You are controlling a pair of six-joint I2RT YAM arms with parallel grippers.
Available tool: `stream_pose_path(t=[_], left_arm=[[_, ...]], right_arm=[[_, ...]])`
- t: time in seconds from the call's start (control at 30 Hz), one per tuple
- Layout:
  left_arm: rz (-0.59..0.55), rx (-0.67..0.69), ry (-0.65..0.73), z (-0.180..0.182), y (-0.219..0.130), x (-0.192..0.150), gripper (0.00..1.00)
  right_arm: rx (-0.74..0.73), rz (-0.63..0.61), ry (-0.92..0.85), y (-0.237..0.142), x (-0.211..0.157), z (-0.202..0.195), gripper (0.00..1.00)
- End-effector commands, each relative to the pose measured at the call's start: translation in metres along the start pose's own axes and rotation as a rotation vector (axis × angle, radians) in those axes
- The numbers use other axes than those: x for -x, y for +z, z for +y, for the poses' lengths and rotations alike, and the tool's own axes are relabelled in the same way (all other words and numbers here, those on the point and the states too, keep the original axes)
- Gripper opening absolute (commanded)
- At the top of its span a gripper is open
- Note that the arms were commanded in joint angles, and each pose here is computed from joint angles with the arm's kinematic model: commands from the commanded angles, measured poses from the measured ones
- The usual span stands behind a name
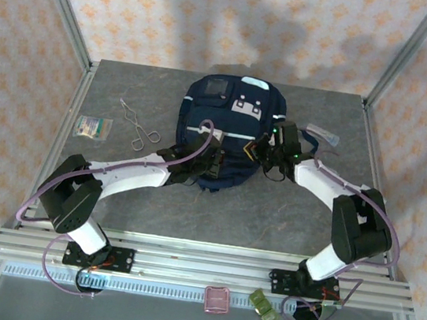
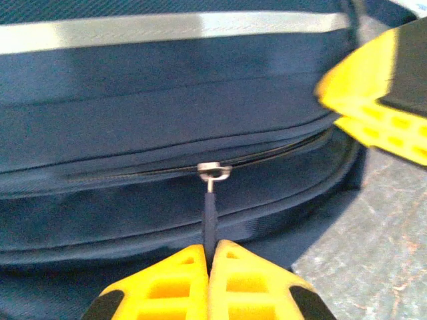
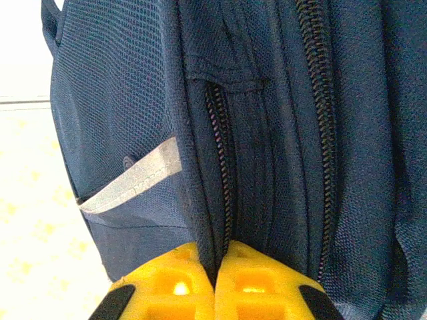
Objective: Pack books, pencil case, and school supplies into a backpack
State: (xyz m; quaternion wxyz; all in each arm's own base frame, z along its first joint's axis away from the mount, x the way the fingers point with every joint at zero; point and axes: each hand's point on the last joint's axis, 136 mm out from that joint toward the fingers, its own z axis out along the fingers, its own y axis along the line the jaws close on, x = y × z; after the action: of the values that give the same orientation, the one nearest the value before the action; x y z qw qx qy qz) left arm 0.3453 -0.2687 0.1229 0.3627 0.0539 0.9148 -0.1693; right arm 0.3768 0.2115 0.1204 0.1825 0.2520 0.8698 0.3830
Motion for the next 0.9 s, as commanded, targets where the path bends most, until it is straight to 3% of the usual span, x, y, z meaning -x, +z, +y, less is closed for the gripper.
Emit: stream_pose_path(t=[0.0, 0.23, 0.47, 0.6, 0.73, 0.77, 0.87], left_arm=[[-0.039, 0.117, -0.054, 0.042, -0.009, 0.005, 0.00], [-0.065, 0.300, -0.124, 0.124, -0.024, 0.008, 0.00], [-0.095, 0.466, -0.186, 0.181, -0.026, 0.019, 0.00], [-0.106, 0.517, -0.228, 0.199, -0.022, 0.023, 0.00], [-0.113, 0.480, -0.235, 0.192, -0.021, 0.031, 0.00], [-0.114, 0.457, -0.234, 0.187, -0.021, 0.032, 0.04], [-0.123, 0.399, -0.220, 0.171, -0.026, 0.035, 0.30]], right_arm=[[0.053, -0.103, -0.023, -0.011, 0.021, 0.017, 0.00], [0.069, -0.155, -0.020, -0.024, 0.034, 0.018, 0.00], [0.088, -0.174, -0.019, -0.027, 0.040, 0.022, 0.00], [0.098, -0.177, -0.019, -0.027, 0.041, 0.026, 0.00], [0.107, -0.172, -0.036, -0.028, 0.042, 0.031, 0.00], [0.105, -0.177, -0.046, -0.029, 0.044, 0.032, 0.00], [0.106, -0.177, -0.075, -0.031, 0.050, 0.038, 0.00]])
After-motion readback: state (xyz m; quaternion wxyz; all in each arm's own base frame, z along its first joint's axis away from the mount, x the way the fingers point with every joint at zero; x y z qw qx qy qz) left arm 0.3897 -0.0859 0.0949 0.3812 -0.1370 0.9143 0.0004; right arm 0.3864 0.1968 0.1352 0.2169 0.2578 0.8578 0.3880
